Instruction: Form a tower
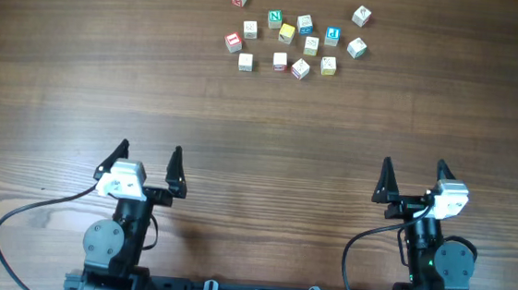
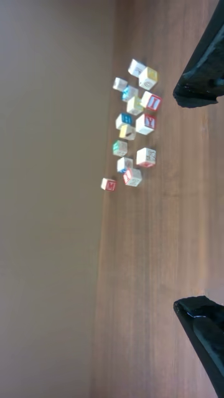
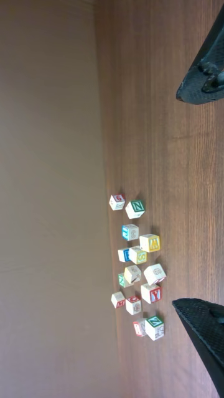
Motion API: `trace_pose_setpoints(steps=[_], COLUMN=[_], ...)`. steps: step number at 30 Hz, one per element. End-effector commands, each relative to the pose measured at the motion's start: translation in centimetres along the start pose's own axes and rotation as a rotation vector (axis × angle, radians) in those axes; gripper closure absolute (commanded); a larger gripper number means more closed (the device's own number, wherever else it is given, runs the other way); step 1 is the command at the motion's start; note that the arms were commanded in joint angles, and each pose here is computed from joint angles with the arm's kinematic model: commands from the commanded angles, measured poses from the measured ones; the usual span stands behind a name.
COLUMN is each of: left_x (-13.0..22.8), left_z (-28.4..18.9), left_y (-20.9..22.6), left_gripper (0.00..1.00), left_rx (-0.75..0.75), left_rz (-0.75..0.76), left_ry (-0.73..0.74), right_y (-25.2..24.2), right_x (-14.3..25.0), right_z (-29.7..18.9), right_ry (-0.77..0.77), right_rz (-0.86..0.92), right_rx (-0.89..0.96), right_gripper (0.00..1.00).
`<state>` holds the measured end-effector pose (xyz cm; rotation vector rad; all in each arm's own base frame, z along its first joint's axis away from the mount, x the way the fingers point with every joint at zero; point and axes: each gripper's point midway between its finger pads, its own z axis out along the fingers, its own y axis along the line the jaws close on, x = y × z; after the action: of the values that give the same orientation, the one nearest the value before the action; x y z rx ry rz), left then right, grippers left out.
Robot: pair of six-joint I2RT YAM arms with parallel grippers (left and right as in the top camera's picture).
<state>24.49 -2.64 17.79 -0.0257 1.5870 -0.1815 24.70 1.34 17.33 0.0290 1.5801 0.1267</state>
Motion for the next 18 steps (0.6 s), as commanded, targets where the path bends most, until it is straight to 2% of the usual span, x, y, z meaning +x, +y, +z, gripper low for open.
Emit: trace_pose_setpoints(steps=[1,4,11,18], left_x=[-3.9,-5.6,-12.8,-17.1], left_z=[-0.3,0.3,5.3,8.2], left_y=[-0.7,-1.0,-2.3,-3.0], left_gripper=[0.00,0.00,0.00,0.00], left_rx=[0.020,0.018,0.022,0.011], left_rz=[0.004,0.005,0.005,0.006], left_ry=[-0.045,-0.024,0.066,0.163], right_y=[0.4,0.4,0.4,0.4], right_x=[0.0,0.0,0.0,0.0], right_z=[0.0,0.0,0.0,0.0], right_ry=[-0.002,-0.003,-0.003,-0.003], right_rz=[-0.018,-0.018,-0.018,-0.018], right_rx=[-0.022,-0.022,-0.022,-0.022], right_gripper=[0.00,0.00,0.00,0.00])
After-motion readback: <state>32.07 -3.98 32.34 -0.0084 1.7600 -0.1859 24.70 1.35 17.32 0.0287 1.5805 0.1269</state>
